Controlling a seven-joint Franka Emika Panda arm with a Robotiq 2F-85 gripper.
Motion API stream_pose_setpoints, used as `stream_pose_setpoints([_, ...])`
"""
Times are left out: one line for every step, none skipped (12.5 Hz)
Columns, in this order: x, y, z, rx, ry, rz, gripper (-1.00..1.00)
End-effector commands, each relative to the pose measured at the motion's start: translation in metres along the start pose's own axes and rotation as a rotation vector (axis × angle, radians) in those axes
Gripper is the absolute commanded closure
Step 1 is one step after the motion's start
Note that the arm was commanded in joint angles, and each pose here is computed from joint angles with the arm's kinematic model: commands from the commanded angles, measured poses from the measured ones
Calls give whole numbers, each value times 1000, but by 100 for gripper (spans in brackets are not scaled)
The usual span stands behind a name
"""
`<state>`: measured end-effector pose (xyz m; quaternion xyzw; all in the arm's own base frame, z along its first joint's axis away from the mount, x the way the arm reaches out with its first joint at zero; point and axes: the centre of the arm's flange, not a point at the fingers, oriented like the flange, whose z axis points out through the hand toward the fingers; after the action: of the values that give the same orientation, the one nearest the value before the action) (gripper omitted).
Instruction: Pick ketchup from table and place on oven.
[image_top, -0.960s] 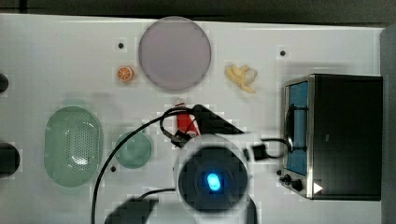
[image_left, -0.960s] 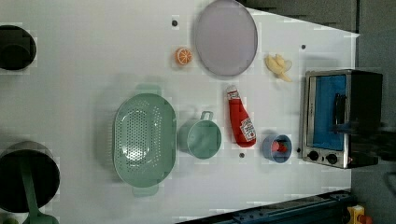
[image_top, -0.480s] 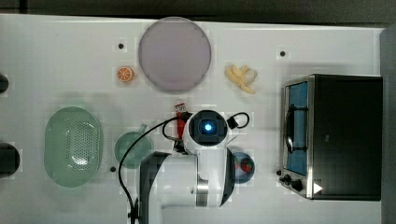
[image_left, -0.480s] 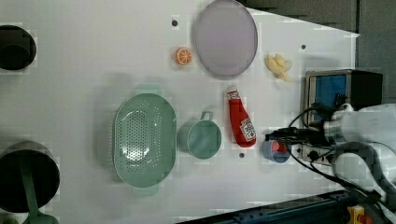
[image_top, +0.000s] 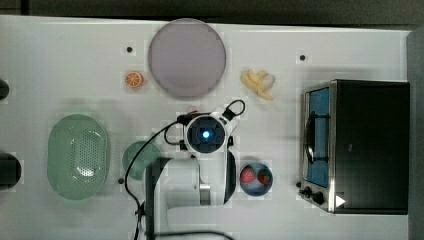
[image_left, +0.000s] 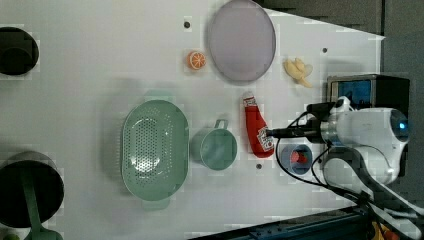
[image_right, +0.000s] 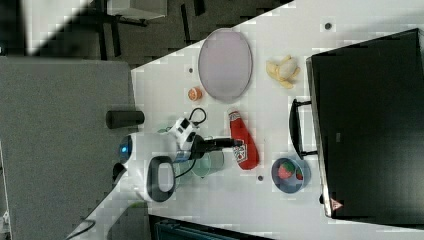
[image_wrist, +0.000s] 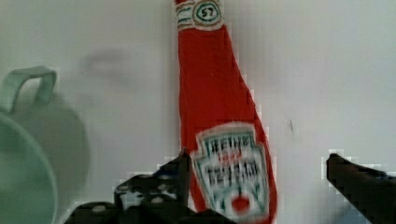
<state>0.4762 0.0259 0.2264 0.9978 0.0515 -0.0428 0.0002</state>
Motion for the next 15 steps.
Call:
stream_pose_setpoints([5,-6,37,-2,16,-61,-100])
stream_pose_setpoints([6,-7,48,-1,20,-61,-100])
stream_pose_setpoints([6,-10,55,0,26,-67,-100])
stream_pose_setpoints([5,-12,61,2,17,-70,-100])
stream_pose_setpoints([3,-13,66,3,6,-69,-93])
stream_pose_setpoints([1,-12,69,3,0,-67,-70])
stream_pose_setpoints([0,-12,70,3,1,-65,-45])
stream_pose_setpoints([1,-12,67,2,15,-65,-23])
stream_pose_setpoints([3,-12,60,1,26,-65,-22])
stream_pose_setpoints([3,-12,51,0,35,-65,-22])
stream_pose_setpoints([4,-11,38,-1,42,-64,-22])
stream_pose_setpoints([5,-9,19,-2,51,-53,-22])
stream_pose_setpoints([5,-8,-6,-4,60,-49,-22])
stream_pose_setpoints([3,-6,-36,-6,71,-46,-22])
stream_pose_setpoints([-1,-5,-67,-7,73,-43,-22])
